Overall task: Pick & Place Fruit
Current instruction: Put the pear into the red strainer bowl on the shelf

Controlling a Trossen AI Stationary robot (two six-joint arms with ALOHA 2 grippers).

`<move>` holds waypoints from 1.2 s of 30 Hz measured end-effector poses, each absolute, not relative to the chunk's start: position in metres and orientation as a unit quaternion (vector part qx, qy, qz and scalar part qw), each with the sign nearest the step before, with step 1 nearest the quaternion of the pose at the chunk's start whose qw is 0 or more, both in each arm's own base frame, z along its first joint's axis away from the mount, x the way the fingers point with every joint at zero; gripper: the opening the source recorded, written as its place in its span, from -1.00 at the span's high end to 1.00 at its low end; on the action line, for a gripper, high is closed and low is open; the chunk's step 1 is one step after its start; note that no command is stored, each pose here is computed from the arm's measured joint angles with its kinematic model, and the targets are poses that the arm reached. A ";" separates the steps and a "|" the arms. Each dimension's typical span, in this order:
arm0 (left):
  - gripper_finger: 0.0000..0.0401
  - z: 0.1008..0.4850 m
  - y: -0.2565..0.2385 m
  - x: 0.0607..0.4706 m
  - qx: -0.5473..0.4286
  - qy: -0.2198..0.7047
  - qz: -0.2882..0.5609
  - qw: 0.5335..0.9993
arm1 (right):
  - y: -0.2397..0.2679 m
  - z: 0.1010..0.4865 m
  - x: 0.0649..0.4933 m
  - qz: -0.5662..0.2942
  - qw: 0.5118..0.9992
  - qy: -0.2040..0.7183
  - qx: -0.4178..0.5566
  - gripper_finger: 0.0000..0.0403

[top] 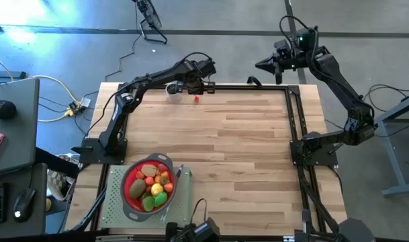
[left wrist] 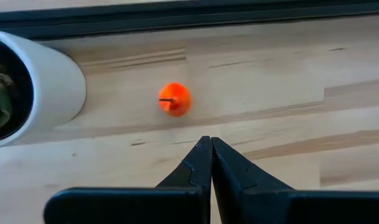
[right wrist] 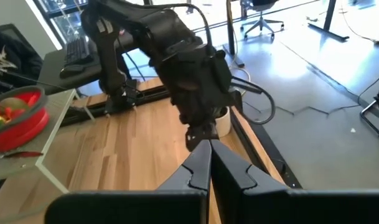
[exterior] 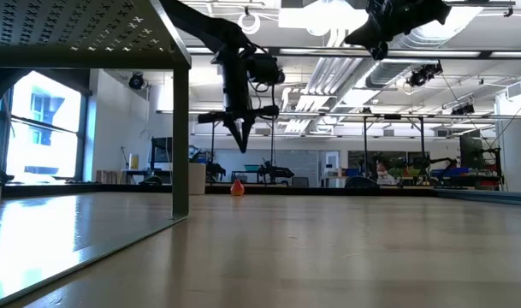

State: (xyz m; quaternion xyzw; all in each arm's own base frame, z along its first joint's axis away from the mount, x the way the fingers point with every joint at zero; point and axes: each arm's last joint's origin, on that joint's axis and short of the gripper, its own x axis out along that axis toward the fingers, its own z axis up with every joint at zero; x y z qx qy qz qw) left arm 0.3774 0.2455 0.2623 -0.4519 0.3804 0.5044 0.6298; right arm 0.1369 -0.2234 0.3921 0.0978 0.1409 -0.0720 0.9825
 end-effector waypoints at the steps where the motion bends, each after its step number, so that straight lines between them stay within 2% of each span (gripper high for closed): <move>1: 0.99 0.262 0.246 0.377 -0.452 0.381 0.505 0.629 | -0.224 0.392 0.136 -0.075 0.982 0.140 0.099 0.99; 6: 0.80 0.262 0.246 0.377 -0.471 0.365 0.518 0.614 | -0.225 0.392 0.134 -0.074 0.983 0.138 0.100 0.99; 17: -0.01 0.262 0.240 0.380 -0.537 0.299 0.562 0.554 | -0.227 0.393 0.130 -0.078 0.983 0.136 0.099 0.99; 21: -0.23 0.257 0.237 0.389 -0.557 0.261 0.575 0.539 | -0.228 0.393 0.129 -0.082 0.982 0.135 0.101 0.99; 25: -0.31 0.251 0.232 0.407 -0.590 0.200 0.570 0.535 | -0.228 0.393 0.129 -0.082 0.983 0.134 0.097 0.99; 36: -0.32 0.244 0.234 0.412 -0.578 0.211 0.559 0.556 | -0.229 0.394 0.128 -0.108 0.980 0.141 0.086 0.99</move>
